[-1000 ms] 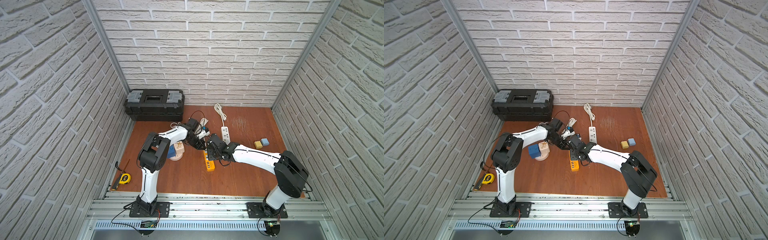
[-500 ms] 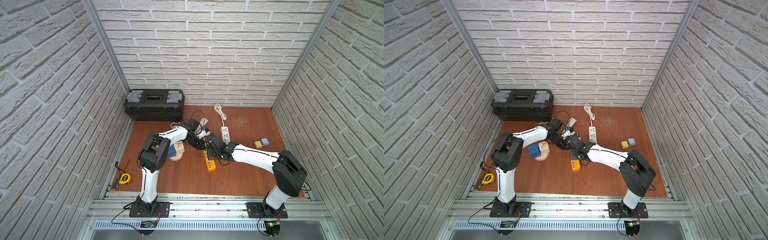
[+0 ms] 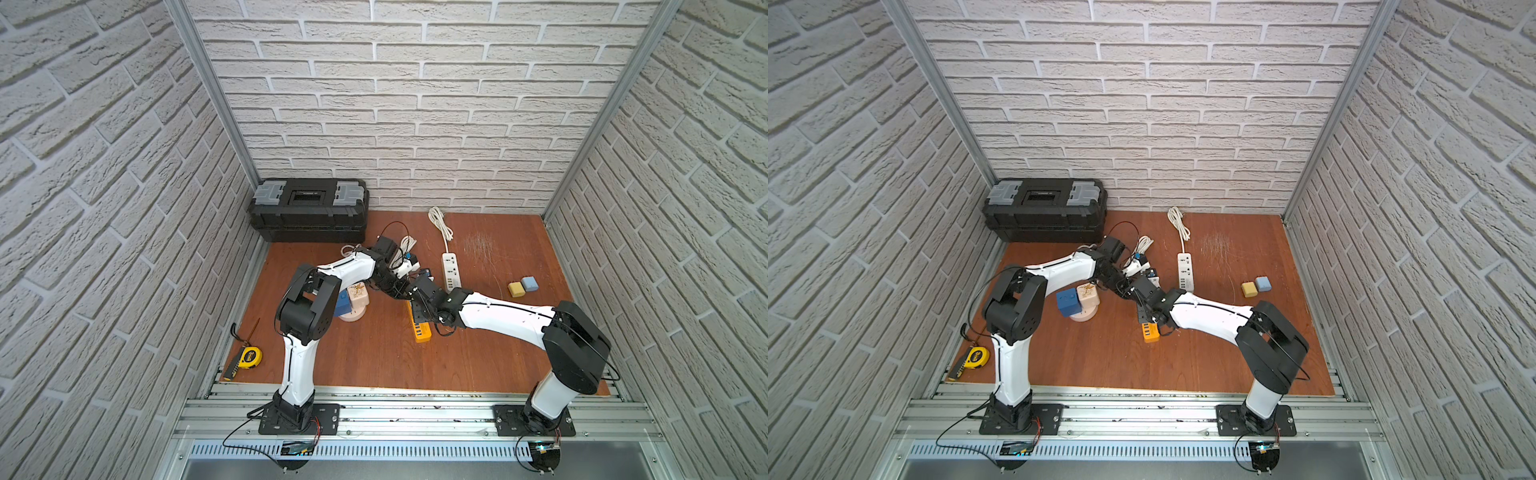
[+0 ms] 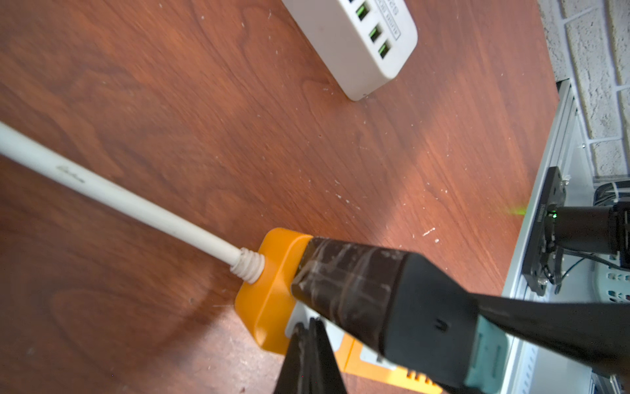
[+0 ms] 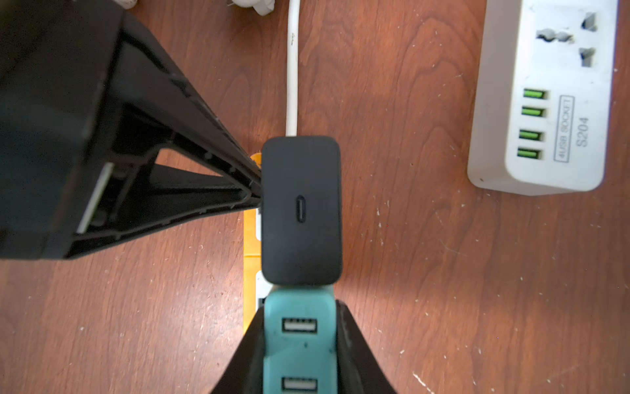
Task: Pull the plug off the socket
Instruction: Remove the plug from the socket.
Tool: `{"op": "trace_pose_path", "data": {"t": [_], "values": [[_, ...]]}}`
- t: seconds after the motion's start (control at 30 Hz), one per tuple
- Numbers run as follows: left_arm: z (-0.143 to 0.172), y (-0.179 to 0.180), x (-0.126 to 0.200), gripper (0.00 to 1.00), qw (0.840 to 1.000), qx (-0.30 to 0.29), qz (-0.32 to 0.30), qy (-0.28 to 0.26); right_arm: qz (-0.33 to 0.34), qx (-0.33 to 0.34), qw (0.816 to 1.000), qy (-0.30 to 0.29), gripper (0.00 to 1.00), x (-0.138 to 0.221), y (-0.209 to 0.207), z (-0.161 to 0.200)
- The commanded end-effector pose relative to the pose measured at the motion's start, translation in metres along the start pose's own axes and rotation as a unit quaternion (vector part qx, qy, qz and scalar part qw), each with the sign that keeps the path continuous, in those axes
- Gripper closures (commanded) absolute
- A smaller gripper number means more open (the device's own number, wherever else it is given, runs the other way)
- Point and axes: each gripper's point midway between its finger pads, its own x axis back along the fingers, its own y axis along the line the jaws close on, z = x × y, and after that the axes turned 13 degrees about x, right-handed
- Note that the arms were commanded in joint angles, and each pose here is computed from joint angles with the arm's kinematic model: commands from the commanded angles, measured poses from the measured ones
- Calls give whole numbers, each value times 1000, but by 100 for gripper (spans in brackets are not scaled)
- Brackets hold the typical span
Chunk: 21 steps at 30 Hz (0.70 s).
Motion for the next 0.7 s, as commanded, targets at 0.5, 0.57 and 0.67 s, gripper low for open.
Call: {"op": "trace_pose_path", "data": {"t": [0.5, 0.57, 0.67], "values": [[24, 34, -20, 100, 998, 42, -37, 42, -11, -35, 999, -22, 98, 9, 3, -14], [24, 34, -20, 100, 998, 42, -38, 43, 1, -26, 999, -24, 98, 9, 3, -14], [24, 34, -20, 100, 998, 41, -38, 42, 26, -8, 999, -22, 98, 10, 2, -13]]}}
